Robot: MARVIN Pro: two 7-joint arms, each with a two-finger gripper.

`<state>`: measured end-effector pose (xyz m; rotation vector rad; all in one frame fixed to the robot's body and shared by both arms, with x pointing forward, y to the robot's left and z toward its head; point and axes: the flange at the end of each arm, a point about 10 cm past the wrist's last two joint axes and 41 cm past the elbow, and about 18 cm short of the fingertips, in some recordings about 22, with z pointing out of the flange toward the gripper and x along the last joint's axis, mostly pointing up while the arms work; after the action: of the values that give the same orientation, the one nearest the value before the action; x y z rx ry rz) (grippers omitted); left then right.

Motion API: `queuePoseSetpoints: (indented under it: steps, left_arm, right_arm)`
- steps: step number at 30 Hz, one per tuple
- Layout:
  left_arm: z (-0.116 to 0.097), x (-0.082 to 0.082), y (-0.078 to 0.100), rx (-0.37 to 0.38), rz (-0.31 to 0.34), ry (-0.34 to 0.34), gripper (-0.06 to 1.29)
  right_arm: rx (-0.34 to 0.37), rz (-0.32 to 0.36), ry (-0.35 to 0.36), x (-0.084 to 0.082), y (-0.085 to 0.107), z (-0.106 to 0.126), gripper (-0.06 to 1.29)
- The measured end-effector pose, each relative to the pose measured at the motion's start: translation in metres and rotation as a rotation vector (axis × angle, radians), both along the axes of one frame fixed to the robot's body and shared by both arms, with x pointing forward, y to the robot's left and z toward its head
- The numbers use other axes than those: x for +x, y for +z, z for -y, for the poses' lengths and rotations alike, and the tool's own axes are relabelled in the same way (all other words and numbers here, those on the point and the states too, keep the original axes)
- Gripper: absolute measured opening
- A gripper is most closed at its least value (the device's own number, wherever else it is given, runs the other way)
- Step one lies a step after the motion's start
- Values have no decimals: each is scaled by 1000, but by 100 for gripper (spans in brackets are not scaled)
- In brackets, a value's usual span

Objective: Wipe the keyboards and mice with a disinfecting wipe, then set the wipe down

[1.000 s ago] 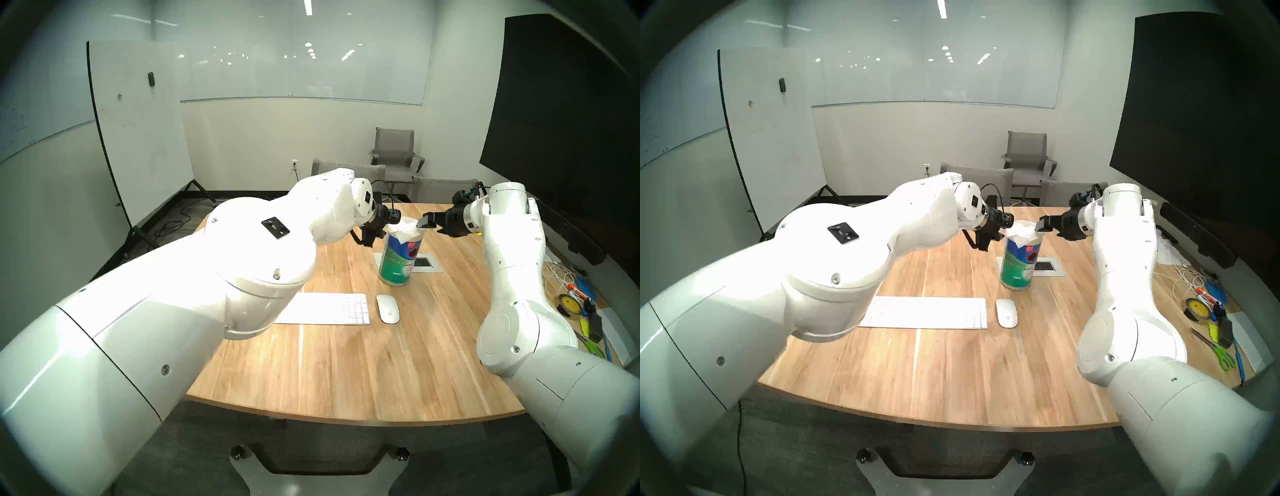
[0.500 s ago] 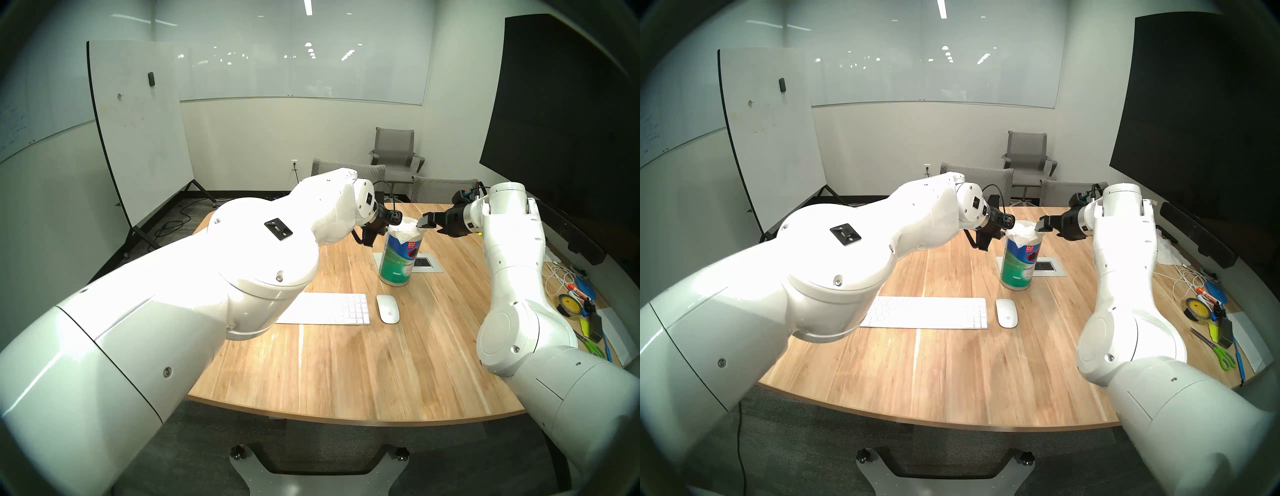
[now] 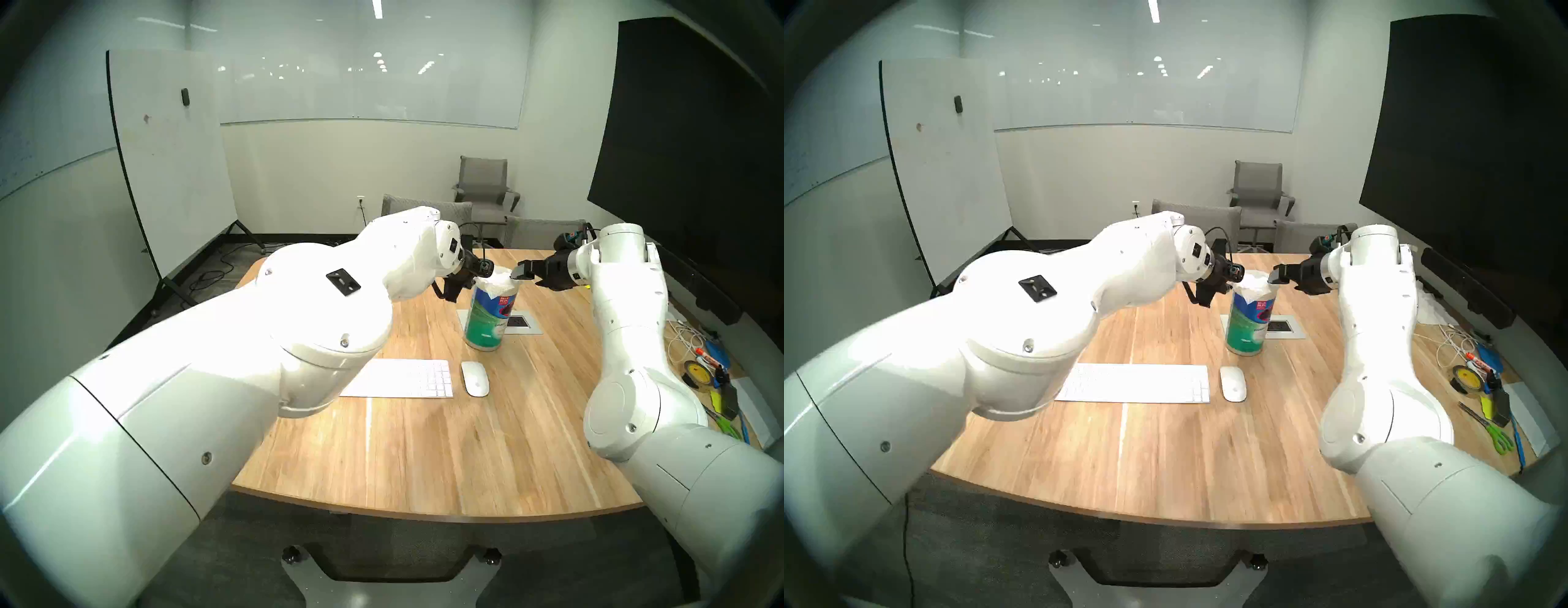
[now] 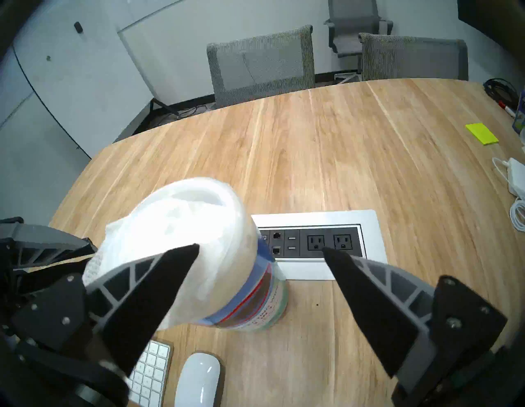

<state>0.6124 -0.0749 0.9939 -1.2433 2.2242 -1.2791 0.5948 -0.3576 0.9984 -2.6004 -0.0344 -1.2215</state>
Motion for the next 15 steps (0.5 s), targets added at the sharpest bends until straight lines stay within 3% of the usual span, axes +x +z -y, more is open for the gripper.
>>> queuePoseSetpoints:
  steps: [5, 9, 15]
  left_arm:
    - [1, 0, 0, 6, 9, -7, 34]
    - [1, 0, 0, 8, 14, -12, 10]
    - [2, 0, 0, 12, 21, -19, -2]
  right_arm:
    - [0, 0, 0, 0, 0, 0, 123]
    - [0, 0, 0, 0, 0, 0, 123]
    - [0, 0, 0, 0, 0, 0, 123]
